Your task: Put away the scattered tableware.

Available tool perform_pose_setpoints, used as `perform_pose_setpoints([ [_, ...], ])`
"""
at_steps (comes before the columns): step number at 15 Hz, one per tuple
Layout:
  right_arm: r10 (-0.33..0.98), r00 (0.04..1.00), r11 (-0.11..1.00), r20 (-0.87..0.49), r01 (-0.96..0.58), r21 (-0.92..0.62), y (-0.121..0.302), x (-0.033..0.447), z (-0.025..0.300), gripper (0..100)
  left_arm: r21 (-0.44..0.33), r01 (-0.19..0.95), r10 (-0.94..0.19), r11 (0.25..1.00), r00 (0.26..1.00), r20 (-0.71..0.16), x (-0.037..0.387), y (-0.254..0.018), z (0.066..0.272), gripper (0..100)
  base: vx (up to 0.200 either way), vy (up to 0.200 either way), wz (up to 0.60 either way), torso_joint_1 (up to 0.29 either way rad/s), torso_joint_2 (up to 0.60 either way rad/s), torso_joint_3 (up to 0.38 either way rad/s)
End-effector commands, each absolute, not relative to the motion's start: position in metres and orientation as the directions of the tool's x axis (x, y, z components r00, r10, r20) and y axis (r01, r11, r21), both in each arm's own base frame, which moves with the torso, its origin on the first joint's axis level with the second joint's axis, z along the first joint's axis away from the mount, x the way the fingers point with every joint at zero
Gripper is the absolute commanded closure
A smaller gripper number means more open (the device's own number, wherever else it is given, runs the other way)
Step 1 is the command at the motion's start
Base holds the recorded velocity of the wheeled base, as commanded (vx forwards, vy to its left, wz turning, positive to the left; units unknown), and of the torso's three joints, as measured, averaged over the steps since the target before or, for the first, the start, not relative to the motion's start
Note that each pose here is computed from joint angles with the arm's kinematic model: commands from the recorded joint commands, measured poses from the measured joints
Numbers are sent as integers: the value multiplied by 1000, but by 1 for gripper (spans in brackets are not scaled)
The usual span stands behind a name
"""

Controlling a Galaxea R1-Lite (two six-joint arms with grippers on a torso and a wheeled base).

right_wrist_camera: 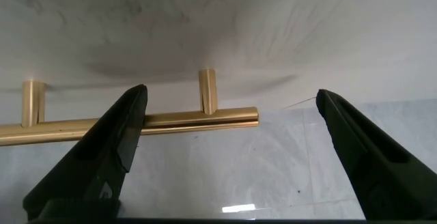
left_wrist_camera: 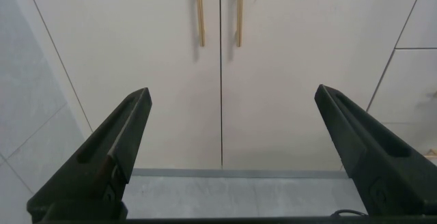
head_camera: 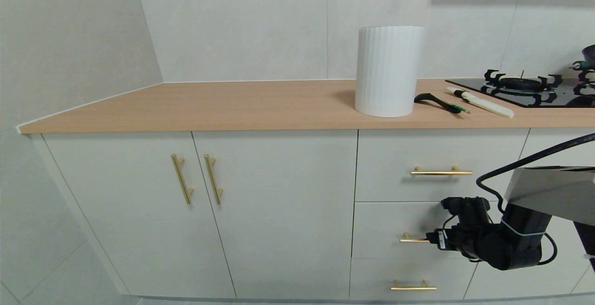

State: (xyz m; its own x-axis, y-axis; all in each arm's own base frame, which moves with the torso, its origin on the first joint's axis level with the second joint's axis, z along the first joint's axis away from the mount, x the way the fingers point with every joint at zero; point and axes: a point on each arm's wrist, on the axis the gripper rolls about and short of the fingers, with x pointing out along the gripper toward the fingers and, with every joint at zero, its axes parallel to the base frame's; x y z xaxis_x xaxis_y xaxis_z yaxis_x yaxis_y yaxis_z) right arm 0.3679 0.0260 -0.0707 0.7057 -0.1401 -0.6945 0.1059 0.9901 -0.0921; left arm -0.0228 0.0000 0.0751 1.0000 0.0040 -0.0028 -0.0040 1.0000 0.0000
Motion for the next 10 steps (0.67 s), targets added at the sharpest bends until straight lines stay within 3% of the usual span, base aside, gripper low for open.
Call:
perform_pose_setpoints([
  [1, -141, 701, 990, -699, 104, -95, 26, 367, -70, 0, 0, -5, 5, 1000, 1000, -3, -23, 0, 75, 0, 0, 0, 0, 0, 0, 0],
  [10, -142, 679, 990, -720, 101, -101, 26, 364, -70, 0, 0, -5, 5, 1000, 1000, -3, -23, 0, 75, 0, 0, 0, 0, 0, 0, 0],
])
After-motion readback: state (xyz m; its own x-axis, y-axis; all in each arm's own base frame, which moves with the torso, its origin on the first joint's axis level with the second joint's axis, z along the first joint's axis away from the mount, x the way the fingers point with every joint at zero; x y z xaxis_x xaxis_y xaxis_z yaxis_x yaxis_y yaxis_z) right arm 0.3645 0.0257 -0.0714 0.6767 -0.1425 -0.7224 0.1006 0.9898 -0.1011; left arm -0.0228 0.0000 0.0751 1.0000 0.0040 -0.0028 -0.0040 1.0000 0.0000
